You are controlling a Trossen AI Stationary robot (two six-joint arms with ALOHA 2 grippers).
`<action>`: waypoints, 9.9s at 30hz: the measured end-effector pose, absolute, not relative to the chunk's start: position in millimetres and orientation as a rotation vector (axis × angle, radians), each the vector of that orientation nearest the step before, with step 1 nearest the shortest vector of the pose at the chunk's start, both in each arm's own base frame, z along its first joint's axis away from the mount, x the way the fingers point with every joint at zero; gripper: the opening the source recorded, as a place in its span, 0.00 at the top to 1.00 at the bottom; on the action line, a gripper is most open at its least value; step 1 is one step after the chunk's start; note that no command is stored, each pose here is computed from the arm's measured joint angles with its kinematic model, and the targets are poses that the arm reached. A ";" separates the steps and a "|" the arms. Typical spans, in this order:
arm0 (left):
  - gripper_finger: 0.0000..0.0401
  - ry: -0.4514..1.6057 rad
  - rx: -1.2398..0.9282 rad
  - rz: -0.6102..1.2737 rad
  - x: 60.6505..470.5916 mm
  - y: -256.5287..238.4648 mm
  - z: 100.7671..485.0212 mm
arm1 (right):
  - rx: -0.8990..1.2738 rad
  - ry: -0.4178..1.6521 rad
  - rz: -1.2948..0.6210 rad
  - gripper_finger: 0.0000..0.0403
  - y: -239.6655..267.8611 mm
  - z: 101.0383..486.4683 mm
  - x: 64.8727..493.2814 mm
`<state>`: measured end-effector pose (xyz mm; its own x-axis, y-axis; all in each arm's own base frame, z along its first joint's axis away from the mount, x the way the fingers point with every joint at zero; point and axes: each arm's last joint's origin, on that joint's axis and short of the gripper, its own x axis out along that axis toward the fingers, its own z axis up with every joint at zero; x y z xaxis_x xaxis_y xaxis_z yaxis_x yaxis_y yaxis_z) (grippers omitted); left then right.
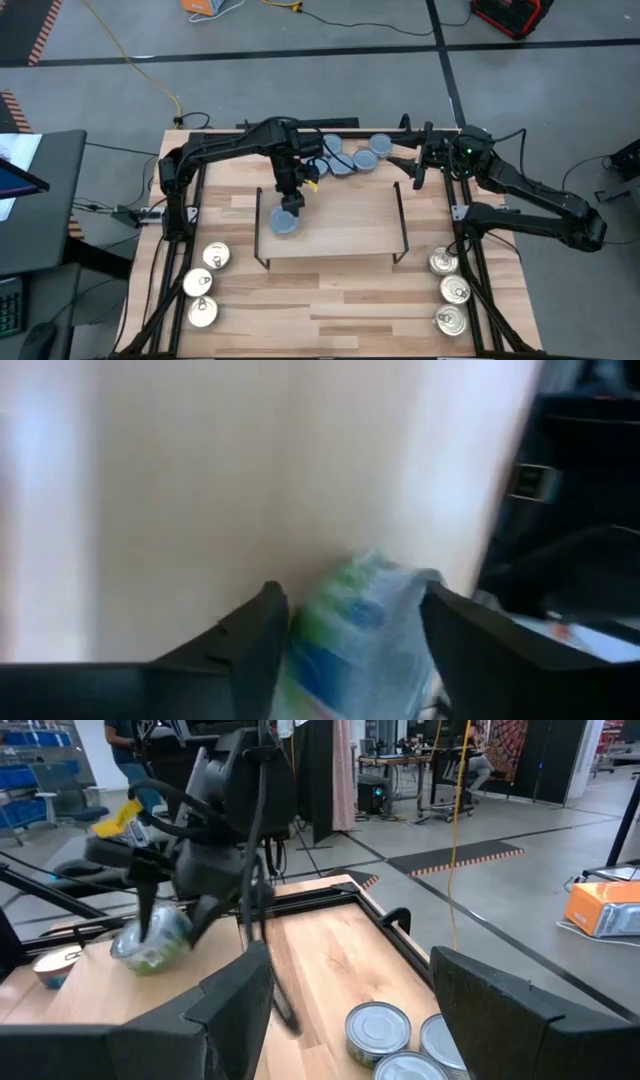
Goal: Stack canned seafood by type on shelf
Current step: Put the green tuna can on the shelf, then stack the green tuna can on top of the green tuna can on the shelf
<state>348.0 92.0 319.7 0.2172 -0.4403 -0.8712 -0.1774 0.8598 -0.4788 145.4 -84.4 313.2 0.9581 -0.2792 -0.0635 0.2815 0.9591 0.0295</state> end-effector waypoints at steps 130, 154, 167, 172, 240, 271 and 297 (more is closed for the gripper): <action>1.00 0.936 -0.427 0.509 236.6 260.1 145.0 | 0.053 0.138 -0.372 0.27 -96.2 305.1 137.2; 0.72 0.865 -0.183 0.717 231.3 214.1 249.3 | 0.038 0.112 -0.331 0.27 -90.8 307.9 141.6; 0.37 0.914 -0.145 0.706 247.9 200.5 309.0 | 0.046 0.095 -0.332 0.27 -90.9 309.4 141.7; 0.40 1.090 -0.174 0.599 268.9 200.5 303.7 | 0.045 0.094 -0.328 0.27 -90.3 309.5 142.0; 0.37 1.642 0.818 -0.541 351.6 213.9 208.1 | 0.035 0.136 -0.306 0.27 -88.2 305.2 144.7; 0.65 0.914 -0.273 -0.064 351.3 163.8 393.5 | 0.057 0.183 -0.347 0.27 -90.0 301.8 135.1; 0.66 1.095 -0.452 -0.217 324.4 80.9 416.4 | 0.050 0.173 -0.318 0.27 -86.0 302.9 137.9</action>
